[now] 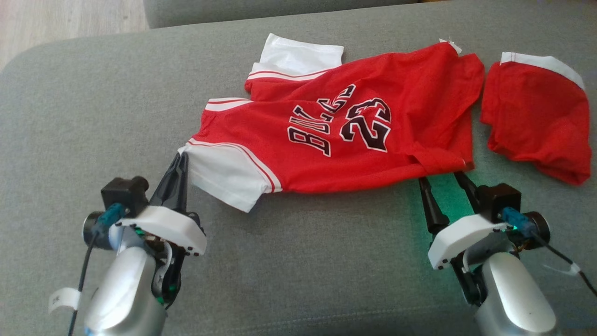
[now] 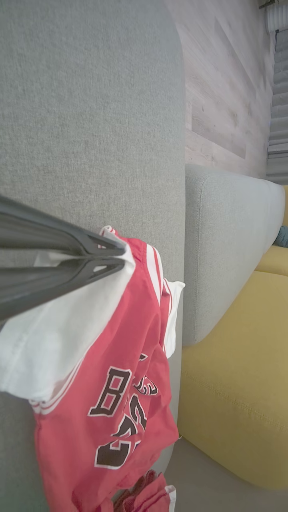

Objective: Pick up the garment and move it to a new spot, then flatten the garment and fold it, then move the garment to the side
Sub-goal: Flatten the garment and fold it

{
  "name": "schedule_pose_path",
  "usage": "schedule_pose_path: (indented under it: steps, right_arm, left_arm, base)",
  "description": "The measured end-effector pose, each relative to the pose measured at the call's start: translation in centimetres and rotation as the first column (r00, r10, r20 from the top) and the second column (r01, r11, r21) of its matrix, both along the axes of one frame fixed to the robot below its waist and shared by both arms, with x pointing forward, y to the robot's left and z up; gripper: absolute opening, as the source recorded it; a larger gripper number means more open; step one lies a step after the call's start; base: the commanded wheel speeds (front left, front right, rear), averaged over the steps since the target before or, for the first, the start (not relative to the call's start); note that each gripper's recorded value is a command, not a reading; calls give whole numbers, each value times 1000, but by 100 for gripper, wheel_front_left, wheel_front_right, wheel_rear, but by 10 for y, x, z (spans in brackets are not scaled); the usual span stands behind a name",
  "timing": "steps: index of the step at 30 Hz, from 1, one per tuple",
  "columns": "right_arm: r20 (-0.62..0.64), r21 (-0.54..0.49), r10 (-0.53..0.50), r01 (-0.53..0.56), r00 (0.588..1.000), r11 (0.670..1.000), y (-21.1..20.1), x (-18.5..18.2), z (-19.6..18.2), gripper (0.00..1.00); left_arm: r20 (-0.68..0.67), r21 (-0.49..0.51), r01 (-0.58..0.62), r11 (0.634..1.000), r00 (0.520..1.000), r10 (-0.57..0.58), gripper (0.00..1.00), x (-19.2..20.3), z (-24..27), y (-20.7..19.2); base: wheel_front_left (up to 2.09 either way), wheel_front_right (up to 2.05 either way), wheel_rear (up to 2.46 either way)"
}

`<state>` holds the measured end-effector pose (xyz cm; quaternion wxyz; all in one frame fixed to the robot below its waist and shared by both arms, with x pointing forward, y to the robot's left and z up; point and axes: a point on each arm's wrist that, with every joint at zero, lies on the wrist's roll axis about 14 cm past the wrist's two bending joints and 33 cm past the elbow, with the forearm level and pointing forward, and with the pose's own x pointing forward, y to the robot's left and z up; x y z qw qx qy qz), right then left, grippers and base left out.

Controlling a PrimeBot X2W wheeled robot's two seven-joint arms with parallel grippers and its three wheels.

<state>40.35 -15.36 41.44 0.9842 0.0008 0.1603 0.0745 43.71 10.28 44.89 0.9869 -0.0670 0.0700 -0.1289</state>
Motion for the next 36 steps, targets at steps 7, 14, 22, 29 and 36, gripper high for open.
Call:
schedule_pose_path:
  steps: [7,14,22,29,36]
  right_arm:
    - [-3,-23,14,-14,1000,1000,2,9,3,100]
    - [38,-95,45,-41,998,995,4,35,14,100]
    - [-3,-116,53,-53,999,992,4,33,-1,100]
    - [26,-148,63,-59,998,987,2,37,4,100]
    - [54,-153,49,-40,997,987,-3,40,12,82]
  left_arm:
    - [-7,-6,7,1000,1000,-7,0,-1,-3,-3]
    - [-32,-6,1,1000,999,-2,0,-3,-12,2]
    - [-46,0,0,1000,999,0,0,-3,-18,4]
    - [-45,-3,5,1000,999,-6,0,-1,-17,2]
    - [-41,2,10,1000,999,-10,0,-1,-16,2]
  base:
    - [0,0,0]
    - [0,0,0]
    - [0,0,0]
    - [0,0,0]
    - [0,0,0]
